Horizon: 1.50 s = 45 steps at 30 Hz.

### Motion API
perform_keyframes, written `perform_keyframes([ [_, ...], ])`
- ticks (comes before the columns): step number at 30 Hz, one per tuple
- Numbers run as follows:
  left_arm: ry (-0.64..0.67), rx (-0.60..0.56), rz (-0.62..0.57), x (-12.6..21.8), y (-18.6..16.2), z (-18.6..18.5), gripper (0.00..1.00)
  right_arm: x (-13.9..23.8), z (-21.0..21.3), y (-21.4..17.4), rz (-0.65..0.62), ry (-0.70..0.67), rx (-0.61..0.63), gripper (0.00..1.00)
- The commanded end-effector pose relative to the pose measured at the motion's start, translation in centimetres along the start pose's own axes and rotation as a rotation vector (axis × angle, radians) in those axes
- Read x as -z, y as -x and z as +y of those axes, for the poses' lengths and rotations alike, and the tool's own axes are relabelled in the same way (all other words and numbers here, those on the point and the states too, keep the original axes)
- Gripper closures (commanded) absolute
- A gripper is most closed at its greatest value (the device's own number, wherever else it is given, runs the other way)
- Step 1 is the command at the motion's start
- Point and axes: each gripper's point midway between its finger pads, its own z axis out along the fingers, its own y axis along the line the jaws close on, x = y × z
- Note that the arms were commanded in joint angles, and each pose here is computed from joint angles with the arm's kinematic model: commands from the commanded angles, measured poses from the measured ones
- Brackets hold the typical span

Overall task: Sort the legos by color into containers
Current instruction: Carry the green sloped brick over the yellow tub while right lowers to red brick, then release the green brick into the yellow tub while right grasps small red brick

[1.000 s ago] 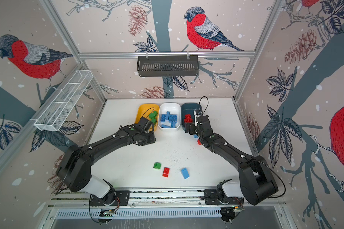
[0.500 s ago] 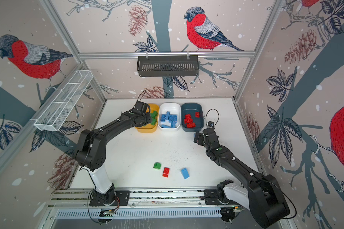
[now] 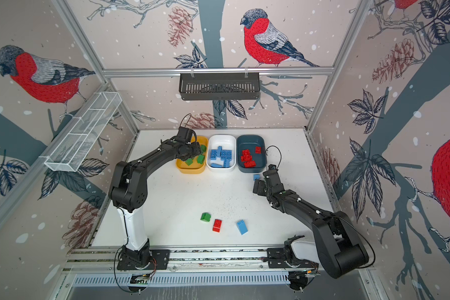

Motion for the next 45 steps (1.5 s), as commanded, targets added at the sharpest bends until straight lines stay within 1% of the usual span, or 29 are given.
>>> perform_keyframes([
  [1, -0.044, -0.017, -0.017, 1.1, 0.2, -0.7, 0.16, -0.5, 0.2, 0.3, 0.003, -0.002, 0.014, 0.22],
  [3, -0.051, -0.020, -0.026, 1.6, 0.2, -0.6, 0.11, -0.9, 0.1, 0.3, 0.012, -0.013, 0.018, 0.31],
  [8, -0.074, -0.029, -0.030, 2.6, -0.1, -0.8, 0.04, -2.1, -0.4, 0.3, 0.051, -0.069, 0.019, 0.45],
  [11, -0.080, -0.043, -0.040, 3.3, -0.3, -1.0, 0.03, -2.6, -0.7, 0.1, 0.063, -0.098, 0.027, 0.53],
  [13, -0.054, -0.064, -0.055, 3.8, -0.5, -0.9, 0.03, -2.8, -0.7, 0.1, 0.063, -0.111, 0.034, 0.58],
  [17, -0.029, -0.132, -0.082, 4.9, -1.3, -1.8, 0.03, -2.7, -0.5, 0.1, 0.061, -0.105, 0.044, 0.71],
  [18, -0.021, -0.146, -0.091, 5.2, -1.5, -2.1, 0.03, -2.6, -0.4, 0.0, 0.059, -0.103, 0.045, 0.73],
  [20, -0.001, -0.188, -0.143, 6.3, -1.7, -2.9, 0.04, -2.3, -0.2, 0.2, 0.049, -0.101, 0.044, 0.75],
  [23, -0.012, -0.242, -0.213, 8.1, -2.1, -4.4, 0.03, -1.5, 0.4, 0.6, 0.022, -0.085, 0.059, 0.77],
  [26, -0.062, -0.272, -0.249, 9.4, -2.8, -5.7, 0.03, -0.4, 1.3, 1.5, -0.022, -0.051, 0.078, 0.80],
  [30, -0.143, -0.344, -0.276, 10.8, -4.5, -7.7, 0.04, 1.4, 3.0, 3.6, -0.095, 0.040, 0.076, 0.81],
  [34, -0.182, -0.437, -0.263, 11.2, -6.8, -9.4, 0.03, 2.8, 4.5, 6.9, -0.187, 0.111, 0.055, 0.81],
  [36, -0.184, -0.466, -0.244, 11.0, -8.0, -9.8, 0.04, 2.9, 5.0, 8.2, -0.213, 0.131, 0.047, 0.81],
  [40, -0.215, -0.527, -0.201, 11.1, -11.0, -10.7, 0.03, 2.4, 5.9, 10.4, -0.246, 0.184, 0.012, 0.81],
  [43, -0.258, -0.568, -0.152, 11.1, -13.5, -11.2, 0.03, 1.3, 6.1, 11.9, -0.254, 0.183, 0.007, 0.81],
  [45, -0.252, -0.597, -0.134, 11.0, -14.9, -11.1, 0.04, 0.3, 6.2, 12.8, -0.250, 0.176, 0.012, 0.80],
])
